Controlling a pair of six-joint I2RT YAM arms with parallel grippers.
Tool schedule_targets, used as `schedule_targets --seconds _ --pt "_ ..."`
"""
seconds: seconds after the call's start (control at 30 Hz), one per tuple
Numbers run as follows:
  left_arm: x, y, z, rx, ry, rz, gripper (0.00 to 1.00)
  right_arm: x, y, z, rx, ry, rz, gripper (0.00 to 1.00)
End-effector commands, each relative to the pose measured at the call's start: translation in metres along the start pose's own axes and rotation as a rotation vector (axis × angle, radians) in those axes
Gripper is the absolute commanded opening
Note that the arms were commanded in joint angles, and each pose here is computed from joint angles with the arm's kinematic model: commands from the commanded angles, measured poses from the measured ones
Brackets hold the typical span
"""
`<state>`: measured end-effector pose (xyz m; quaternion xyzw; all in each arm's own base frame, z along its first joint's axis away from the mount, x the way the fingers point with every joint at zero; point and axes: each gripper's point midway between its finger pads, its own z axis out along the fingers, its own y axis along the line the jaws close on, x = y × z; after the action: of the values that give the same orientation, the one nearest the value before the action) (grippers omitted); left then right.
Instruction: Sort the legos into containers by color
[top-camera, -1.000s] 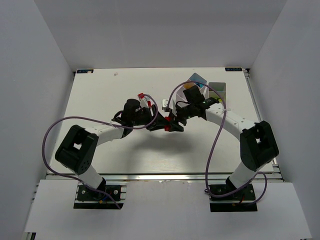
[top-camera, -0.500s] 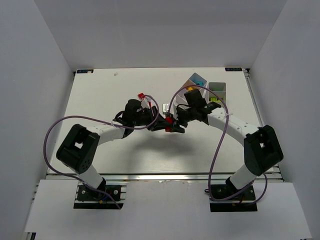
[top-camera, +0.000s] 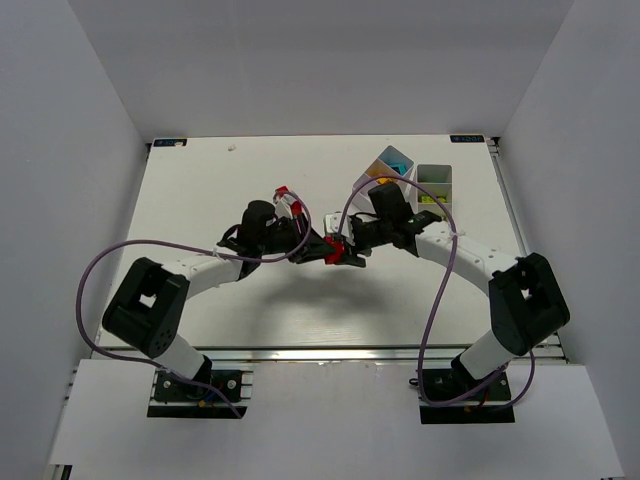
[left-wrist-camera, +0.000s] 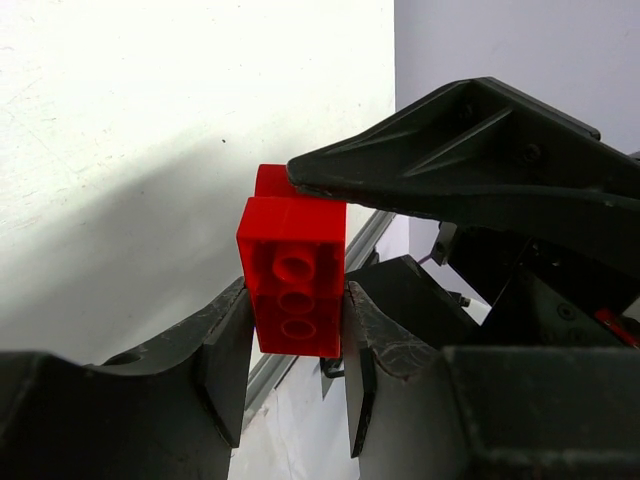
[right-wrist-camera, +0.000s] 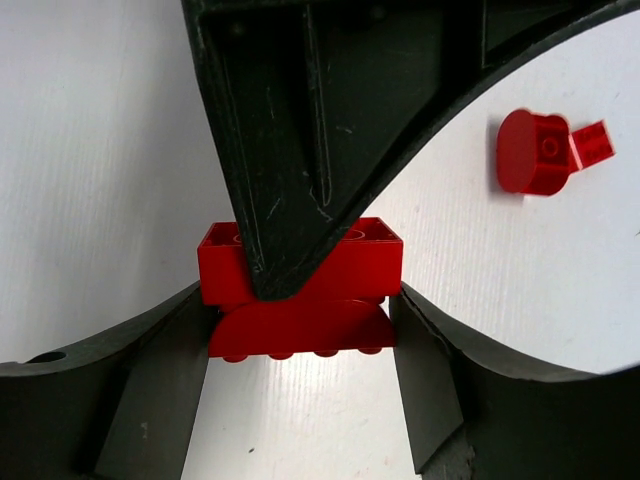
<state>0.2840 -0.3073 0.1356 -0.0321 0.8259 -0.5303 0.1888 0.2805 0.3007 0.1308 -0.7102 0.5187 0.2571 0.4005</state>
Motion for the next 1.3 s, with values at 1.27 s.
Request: schedule_targets --seconds 1.27 --pt "-0.032 0.006 -0.060 -0.028 -0.175 0.009 0.11 0.072 -0.106 -0.074 0.134 0.166 -0.388 0.34"
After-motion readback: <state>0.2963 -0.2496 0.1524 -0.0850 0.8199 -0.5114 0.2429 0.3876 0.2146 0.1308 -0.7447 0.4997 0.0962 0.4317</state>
